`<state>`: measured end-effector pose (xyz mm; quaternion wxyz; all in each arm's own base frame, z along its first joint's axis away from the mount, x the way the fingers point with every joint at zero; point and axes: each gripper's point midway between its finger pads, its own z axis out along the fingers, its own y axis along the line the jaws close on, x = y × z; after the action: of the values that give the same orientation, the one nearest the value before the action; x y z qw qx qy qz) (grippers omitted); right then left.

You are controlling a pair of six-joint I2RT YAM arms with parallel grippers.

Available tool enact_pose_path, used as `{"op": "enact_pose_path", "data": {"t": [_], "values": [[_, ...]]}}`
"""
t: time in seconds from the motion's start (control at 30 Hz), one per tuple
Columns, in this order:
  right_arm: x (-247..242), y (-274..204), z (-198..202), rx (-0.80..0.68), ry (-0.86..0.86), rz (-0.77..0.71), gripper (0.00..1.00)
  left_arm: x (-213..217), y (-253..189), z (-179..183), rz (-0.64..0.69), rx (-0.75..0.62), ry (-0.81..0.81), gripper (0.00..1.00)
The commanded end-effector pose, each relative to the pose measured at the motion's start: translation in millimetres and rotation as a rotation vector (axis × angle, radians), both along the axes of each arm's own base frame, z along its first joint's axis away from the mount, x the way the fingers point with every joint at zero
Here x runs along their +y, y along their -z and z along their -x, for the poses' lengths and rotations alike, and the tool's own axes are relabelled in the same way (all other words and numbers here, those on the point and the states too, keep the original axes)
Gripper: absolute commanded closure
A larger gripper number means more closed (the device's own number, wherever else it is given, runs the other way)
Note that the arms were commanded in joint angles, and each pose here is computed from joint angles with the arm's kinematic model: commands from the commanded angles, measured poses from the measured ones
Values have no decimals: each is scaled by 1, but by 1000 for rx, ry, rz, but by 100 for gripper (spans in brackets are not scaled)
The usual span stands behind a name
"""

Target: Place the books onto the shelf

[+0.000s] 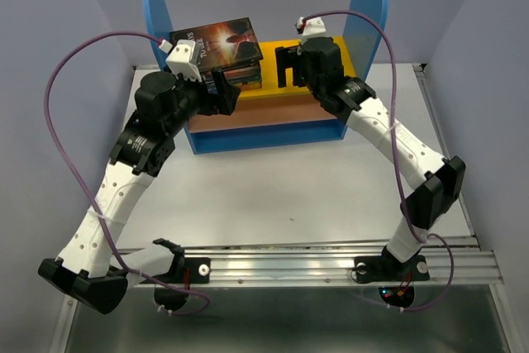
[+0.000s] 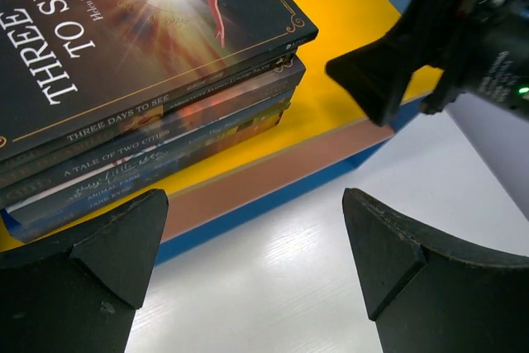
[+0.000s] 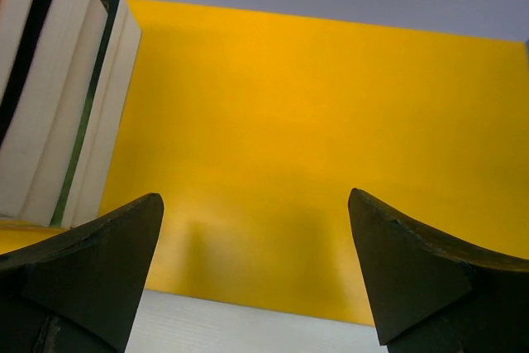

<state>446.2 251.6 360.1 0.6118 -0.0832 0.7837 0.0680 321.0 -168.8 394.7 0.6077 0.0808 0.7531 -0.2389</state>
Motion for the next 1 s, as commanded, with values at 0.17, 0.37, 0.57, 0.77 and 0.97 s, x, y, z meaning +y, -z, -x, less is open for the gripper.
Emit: {"op": "enact_pose_path", "data": {"t": [0.17,0.37,0.57,0.77,0.97], "values": [[43,1,-11,-37,-206,-1,0,14,-11,0,74,-18,-95,1],[62,17,-2,-52,-347,26,0,20,-12,2,78,-29,-117,1],[62,39,-3,-14,-375,8,45,24,-14,5,87,-37,-134,1],[74,44,7,-30,-456,-32,65,27,-16,5,87,-42,-153,1],[91,53,20,-37,-576,-62,67,30,-16,5,87,-42,-165,1]]}}
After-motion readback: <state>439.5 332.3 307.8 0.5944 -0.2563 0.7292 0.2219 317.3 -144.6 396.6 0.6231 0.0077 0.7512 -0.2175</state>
